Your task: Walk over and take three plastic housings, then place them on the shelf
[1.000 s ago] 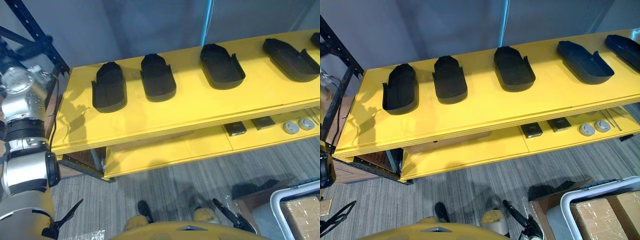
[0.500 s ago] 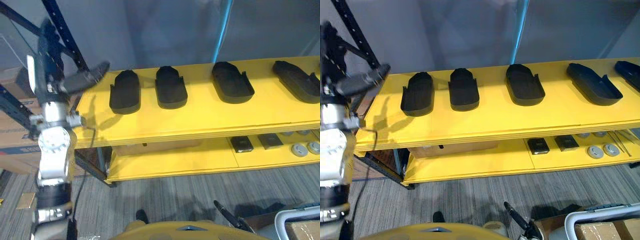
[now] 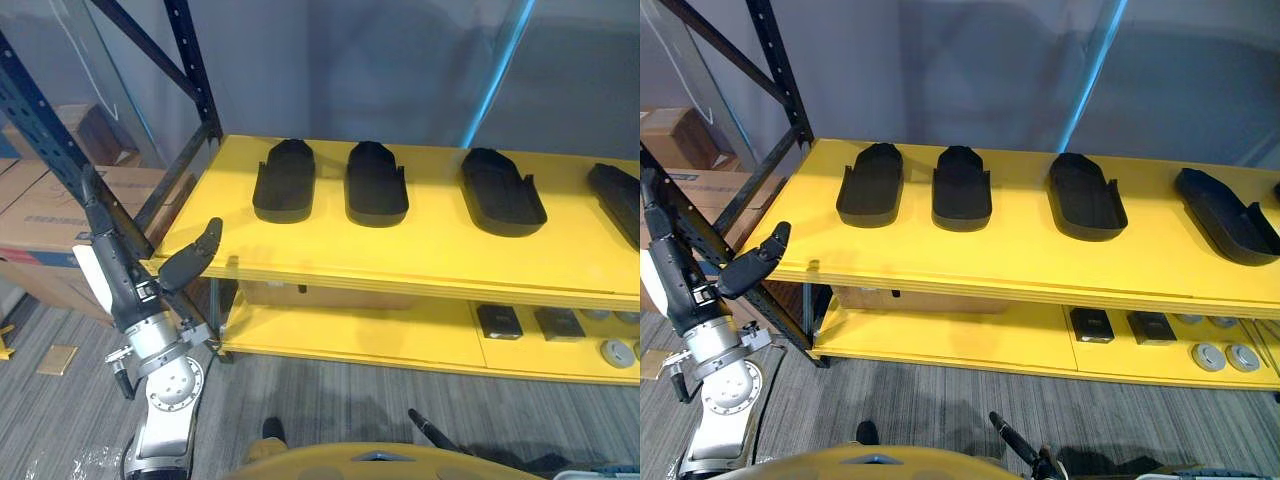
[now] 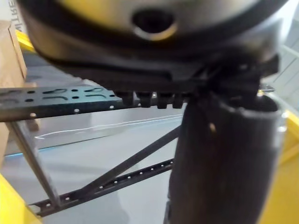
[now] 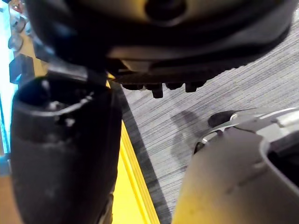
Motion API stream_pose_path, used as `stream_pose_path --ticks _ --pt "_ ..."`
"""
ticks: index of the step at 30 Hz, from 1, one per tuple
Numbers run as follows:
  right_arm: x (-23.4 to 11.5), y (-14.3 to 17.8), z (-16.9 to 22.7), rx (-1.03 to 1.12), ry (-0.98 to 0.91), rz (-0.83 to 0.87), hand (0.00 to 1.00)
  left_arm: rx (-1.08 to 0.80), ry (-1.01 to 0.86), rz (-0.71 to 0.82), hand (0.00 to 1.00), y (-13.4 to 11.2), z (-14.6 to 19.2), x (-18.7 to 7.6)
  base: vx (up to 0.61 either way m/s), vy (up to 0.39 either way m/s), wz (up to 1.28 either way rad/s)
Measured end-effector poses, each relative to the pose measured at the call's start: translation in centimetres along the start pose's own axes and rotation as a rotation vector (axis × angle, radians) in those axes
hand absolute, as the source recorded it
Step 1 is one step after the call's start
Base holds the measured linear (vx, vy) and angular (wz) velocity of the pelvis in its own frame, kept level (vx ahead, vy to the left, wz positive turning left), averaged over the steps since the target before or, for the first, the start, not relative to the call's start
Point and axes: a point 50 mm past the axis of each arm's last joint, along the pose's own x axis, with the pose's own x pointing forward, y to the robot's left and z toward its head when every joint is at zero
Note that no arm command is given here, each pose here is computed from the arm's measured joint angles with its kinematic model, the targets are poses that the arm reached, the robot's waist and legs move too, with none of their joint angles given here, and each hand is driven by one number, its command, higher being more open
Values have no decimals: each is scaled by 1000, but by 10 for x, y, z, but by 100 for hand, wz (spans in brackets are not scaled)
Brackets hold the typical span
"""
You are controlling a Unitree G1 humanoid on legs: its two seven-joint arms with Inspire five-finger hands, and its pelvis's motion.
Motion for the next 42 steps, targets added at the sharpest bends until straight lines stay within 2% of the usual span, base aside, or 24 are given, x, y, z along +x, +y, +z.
stream_pose_path --ticks 3,7,12,16,26,31,42 --pt "2 2 5 -22 -11 8 100 -35 -20 -82 100 -8 4 -1 0 0 0" --pt "1 2 4 -22 -9 7 100 -203 16 -215 100 -26 7 6 42 -20 -3" --pt "1 1 4 -17 -17 6 100 -361 58 -245 100 -41 10 31 59 -29 -20" --pt "-1 -7 -1 16 -11 4 100 -427 197 -234 100 -58 -8 50 49 -23 -35" --pt "-11 -28 -32 87 86 -23 100 -444 430 -295 100 -80 -41 68 28 5 -22" --pt "-14 -20 -45 141 151 7 100 -458 478 -293 100 -81 -49 70 31 3 -19" --pt "-21 -29 -62 289 209 -50 100 -435 482 -295 100 -80 -53 77 25 -2 -7"
